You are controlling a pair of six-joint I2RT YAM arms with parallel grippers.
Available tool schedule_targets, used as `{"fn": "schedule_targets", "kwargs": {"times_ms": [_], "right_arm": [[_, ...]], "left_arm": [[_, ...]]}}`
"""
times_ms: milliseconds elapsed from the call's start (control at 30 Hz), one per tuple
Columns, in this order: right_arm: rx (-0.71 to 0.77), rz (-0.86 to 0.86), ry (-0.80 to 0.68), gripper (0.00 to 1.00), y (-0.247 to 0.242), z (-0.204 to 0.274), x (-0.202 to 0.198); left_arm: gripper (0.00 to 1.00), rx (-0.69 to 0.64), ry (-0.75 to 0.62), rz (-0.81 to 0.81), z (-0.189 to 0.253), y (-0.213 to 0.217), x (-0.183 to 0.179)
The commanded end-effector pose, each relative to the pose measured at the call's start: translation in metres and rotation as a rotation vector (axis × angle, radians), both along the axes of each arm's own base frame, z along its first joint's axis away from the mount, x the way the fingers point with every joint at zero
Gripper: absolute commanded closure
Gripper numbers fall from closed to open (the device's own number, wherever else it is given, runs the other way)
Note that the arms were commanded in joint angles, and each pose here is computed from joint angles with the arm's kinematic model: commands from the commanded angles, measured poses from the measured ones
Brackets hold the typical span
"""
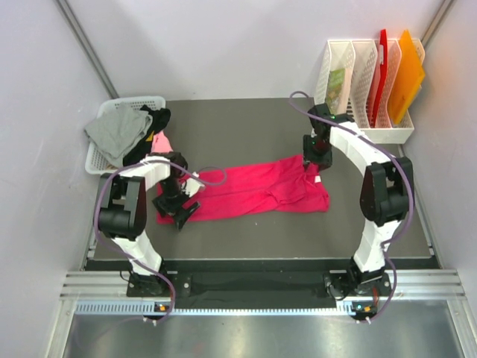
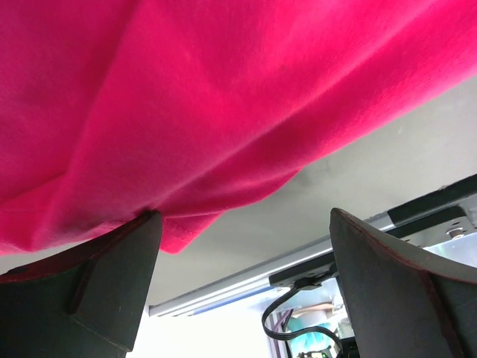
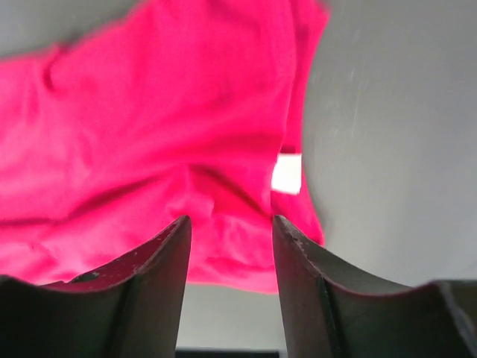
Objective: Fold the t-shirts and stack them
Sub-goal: Fold the other side of the tshirt into a rectangle
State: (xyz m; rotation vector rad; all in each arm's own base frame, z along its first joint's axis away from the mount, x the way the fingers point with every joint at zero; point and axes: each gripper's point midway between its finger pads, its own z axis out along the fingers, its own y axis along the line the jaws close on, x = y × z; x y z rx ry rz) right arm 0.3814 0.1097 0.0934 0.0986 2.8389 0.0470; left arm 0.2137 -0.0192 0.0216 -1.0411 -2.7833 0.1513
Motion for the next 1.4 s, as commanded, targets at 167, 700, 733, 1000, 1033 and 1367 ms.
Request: {"fn": "schedule_targets", "kwargs": {"times_ms": [167, 700, 733, 1000, 1033, 1367], "right_arm": [[0.183, 0.114, 0.090, 0.53, 0.035, 0.014, -0.083], [0.229, 0.154, 0.169, 0.60, 0.076, -0.027, -0.084], [0.225, 0.153, 0.167, 0.60, 0.076, -0.029, -0.082], [0.189, 0.137, 0.191, 0.62, 0.073, -0.055, -0.078], [0.189, 0.136, 0.192, 0.63, 0.073, -0.056, -0.078], [0.181, 0.119, 0.099, 1.00, 0.071, -0.023, -0.052]], "left_arm": [[0.01, 0.011, -0.077, -0.026, -0.001, 0.014, 0.012], [0.01, 0.025, -0.097, 0.009, -0.004, 0.042, 0.024], [0.01, 0.026, -0.099, 0.004, -0.004, 0.043, 0.024], [0.01, 0.027, -0.105, 0.016, -0.001, 0.052, 0.015], [0.01, 0.028, -0.104, 0.018, -0.001, 0.052, 0.014], [0.01, 0.028, -0.105, 0.027, 0.000, 0.054, 0.011]]}}
